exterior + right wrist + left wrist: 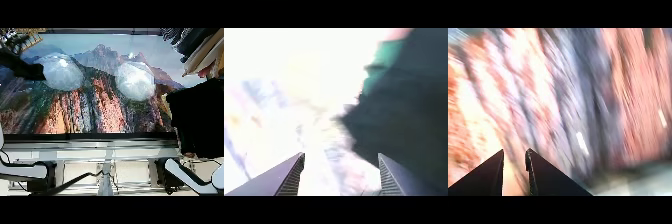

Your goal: Fold the clothes and pants, and hang the long-sleeved shirts on hangers.

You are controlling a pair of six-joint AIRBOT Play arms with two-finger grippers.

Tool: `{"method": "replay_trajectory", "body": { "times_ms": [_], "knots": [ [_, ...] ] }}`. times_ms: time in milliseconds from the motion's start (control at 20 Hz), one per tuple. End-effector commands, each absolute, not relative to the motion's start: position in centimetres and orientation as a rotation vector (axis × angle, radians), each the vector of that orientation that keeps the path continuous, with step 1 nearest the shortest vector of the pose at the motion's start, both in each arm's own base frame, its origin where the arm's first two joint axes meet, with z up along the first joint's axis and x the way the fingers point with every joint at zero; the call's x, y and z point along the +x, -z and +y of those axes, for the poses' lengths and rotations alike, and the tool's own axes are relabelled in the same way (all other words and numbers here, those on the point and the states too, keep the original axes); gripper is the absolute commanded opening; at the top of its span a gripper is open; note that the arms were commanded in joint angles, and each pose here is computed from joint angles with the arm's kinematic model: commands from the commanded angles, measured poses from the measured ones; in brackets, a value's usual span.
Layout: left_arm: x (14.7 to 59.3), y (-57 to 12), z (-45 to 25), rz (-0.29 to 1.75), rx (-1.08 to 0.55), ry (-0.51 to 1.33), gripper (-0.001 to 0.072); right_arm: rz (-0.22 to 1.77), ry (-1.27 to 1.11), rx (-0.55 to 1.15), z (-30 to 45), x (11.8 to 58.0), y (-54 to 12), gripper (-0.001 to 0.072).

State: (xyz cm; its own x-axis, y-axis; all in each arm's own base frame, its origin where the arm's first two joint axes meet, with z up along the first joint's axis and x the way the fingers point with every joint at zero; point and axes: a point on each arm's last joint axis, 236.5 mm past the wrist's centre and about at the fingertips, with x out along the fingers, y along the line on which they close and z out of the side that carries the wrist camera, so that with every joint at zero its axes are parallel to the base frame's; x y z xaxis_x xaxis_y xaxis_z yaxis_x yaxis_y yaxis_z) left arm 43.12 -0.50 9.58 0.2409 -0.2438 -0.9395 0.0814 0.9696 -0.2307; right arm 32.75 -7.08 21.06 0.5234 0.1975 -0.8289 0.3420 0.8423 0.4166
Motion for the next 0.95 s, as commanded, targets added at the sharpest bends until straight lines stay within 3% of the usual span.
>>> {"method": "replay_trajectory", "body": {
  "times_ms": [0,100,150,200,250,400,500,700,900],
  "knots": [
    [46.0,-15.0,3.7,1.05,-0.184,0.014,0.0159,0.976,-0.162,0.381,5.4,39.3,-17.1,0.0538],
    [48.1,-17.5,5.3,0.901,-0.255,-0.061,0.0158,0.92,-0.261,0.249,12.5,42.0,-12.2,0.0423],
    [48.7,-18.1,5.9,0.862,-0.265,-0.075,0.0158,0.883,-0.29,0.193,15.0,43.0,-10.3,0.0297],
    [49.0,-18.2,6.2,0.846,-0.268,-0.081,0.0158,0.835,-0.312,0.139,16.8,44.2,-8.9,0.0101],
    [49.2,-18.1,6.3,0.844,-0.267,-0.082,0.0158,0.801,-0.322,0.106,17.8,45.2,-8.1,0.0026],
    [49.4,-17.4,6.3,0.858,-0.27,-0.082,0.0157,0.618,-0.322,0.129,18.8,49.2,-9.7,0.0026],
    [49.6,-16.8,6.3,0.87,-0.271,-0.082,0.0158,0.43,-0.322,0.164,19.0,51.3,-13.5,0.0106],
    [50.0,-15.8,6.4,0.891,-0.275,-0.083,0.0158,0.165,-0.319,0.212,18.7,53.2,-19.6,0.0103],
    [50.3,-14.8,6.4,0.909,-0.279,-0.084,0.0158,0.043,-0.317,0.232,18.3,53.5,-22.4,0.0103]
  ]
}}
